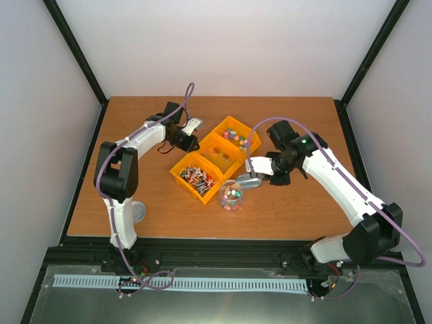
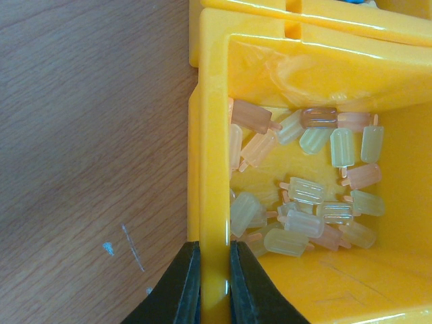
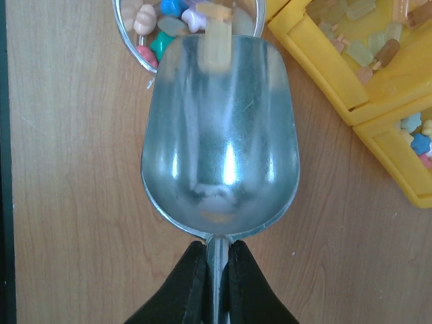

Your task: Pack the candies

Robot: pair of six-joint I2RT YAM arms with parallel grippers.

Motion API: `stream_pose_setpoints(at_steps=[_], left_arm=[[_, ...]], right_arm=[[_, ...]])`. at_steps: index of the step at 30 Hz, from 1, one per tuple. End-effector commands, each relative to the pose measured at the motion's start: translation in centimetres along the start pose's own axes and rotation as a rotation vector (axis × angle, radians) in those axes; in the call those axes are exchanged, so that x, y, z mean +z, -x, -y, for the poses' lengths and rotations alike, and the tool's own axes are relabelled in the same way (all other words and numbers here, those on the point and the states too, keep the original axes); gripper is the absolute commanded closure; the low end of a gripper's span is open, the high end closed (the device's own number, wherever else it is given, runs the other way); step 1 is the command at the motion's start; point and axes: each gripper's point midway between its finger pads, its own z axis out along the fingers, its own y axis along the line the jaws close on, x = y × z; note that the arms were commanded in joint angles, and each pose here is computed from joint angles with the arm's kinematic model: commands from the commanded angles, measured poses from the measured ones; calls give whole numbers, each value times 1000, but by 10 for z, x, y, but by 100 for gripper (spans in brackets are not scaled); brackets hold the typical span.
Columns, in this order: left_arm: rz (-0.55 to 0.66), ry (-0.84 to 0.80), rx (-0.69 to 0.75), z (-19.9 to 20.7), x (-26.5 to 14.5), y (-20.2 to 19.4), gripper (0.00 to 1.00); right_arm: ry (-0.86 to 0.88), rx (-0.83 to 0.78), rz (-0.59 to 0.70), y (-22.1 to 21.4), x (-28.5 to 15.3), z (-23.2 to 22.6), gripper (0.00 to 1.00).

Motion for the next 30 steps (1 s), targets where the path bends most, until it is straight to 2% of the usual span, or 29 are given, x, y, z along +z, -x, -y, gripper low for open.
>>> stream_pose_setpoints(at_steps=[1,6,12,17,22,30], left_arm=[[-25,1,-10,-8,7,-5,99],[-27,-1,-9,-7,8,-6,99],[-26,-5,-14,-6,7,-7,99],[-16,2,-18,-5,4,-6,99],[4,18,-35,-6,0,-2,99],[34,48,-81,-7,-4,-3,99]], right_arm=[[0,-12,-52,-5,-5,-1,97],[-11,-36,-71,-7,-9,0,97],[-64,15,19,15,-29,16,97],[-118,180,31,28,-28,55,97],[-88,366,31,43,-17,90,97],[16,557,-76,50,24,110,97]])
